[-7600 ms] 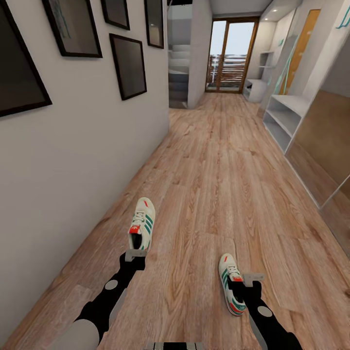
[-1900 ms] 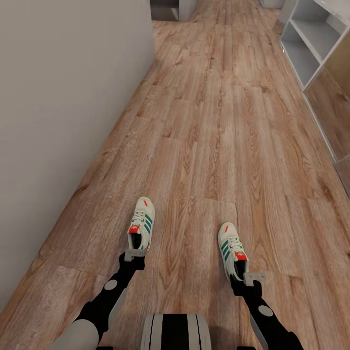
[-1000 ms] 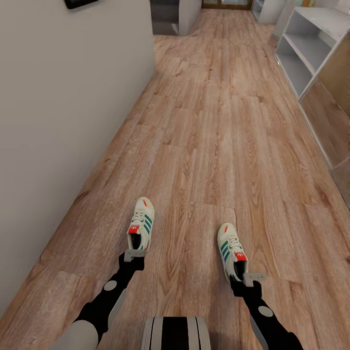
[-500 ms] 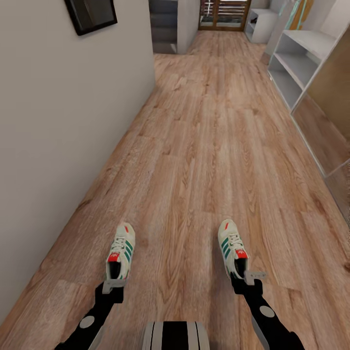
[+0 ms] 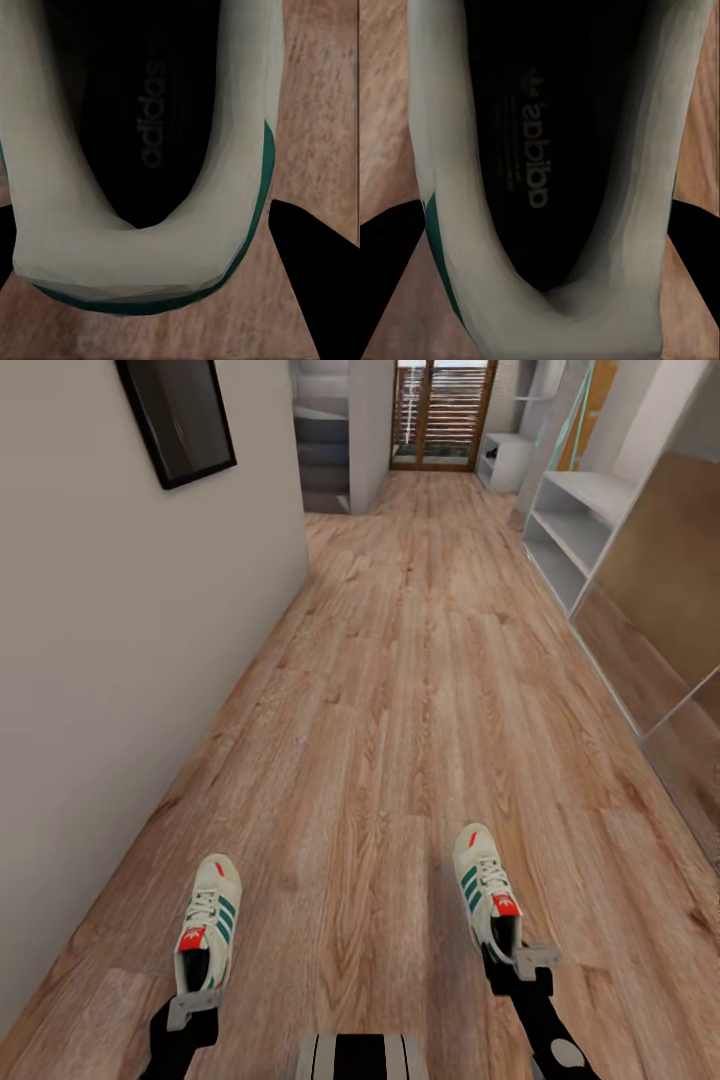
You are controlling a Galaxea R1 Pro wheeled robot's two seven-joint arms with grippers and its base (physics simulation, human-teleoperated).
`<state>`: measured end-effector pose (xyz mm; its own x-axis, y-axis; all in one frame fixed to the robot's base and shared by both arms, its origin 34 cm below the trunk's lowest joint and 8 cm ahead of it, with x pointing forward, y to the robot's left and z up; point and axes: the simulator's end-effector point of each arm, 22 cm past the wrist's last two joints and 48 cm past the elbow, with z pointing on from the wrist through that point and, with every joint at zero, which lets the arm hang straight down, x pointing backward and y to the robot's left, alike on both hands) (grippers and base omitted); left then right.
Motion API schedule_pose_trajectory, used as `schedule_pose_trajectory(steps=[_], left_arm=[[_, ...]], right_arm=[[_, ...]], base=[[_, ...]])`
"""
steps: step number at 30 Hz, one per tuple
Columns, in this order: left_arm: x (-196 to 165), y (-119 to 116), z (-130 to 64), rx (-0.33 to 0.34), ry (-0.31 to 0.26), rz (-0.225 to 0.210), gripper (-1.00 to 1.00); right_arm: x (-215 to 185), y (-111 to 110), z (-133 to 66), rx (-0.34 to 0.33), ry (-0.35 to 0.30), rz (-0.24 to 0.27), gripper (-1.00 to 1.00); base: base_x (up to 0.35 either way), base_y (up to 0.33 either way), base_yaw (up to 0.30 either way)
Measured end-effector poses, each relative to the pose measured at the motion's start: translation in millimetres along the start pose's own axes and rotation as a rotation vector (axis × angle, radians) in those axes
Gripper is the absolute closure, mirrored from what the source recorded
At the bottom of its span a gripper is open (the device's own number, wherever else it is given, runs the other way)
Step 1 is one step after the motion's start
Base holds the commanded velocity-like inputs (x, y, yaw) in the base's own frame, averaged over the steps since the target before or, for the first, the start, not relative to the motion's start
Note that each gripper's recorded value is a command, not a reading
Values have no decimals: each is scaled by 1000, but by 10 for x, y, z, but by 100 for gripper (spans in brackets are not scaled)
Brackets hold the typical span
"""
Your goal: Pick up the two gym shoes and the two sandals from the corridor floor and place them onto the hallstand (shoe rack) in the corridor, making sure they are on the rack and not on the floor. Arrange them so the two gym shoes are next to each other and the two sandals are next to each other.
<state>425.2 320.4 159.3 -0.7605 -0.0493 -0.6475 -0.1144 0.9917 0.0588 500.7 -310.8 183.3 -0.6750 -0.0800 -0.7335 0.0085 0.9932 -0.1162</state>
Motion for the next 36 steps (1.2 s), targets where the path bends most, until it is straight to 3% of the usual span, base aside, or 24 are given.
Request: schedule_pose_trajectory(steps=[6,13,17,21,28,36], left_arm=[[88,59,-172,-7,-8,-1,100],[42,86,-349,-8,-71,0,100],[-18,75,-401,-6,-97,-1,100],[75,88,-491,-7,-90,-3,100],[-62,74,-526,-5,-122,-9,100],[-260,25,-557,7,-166,-8,100]], right_arm=[[51,-14,-212,1,-32,0,100],[179,-24,-446,1,-34,0,100],[130,-33,-543,3,-71,1,100],[124,-19,-681,0,-114,2,100],[248,68,-791,-16,-93,13,100],[122,82,-825,-19,-119,18,100]], base=[[0,0,-96],[0,0,-96],[0,0,-96],[0,0,-95],[0,0,-74],[0,0,-24]])
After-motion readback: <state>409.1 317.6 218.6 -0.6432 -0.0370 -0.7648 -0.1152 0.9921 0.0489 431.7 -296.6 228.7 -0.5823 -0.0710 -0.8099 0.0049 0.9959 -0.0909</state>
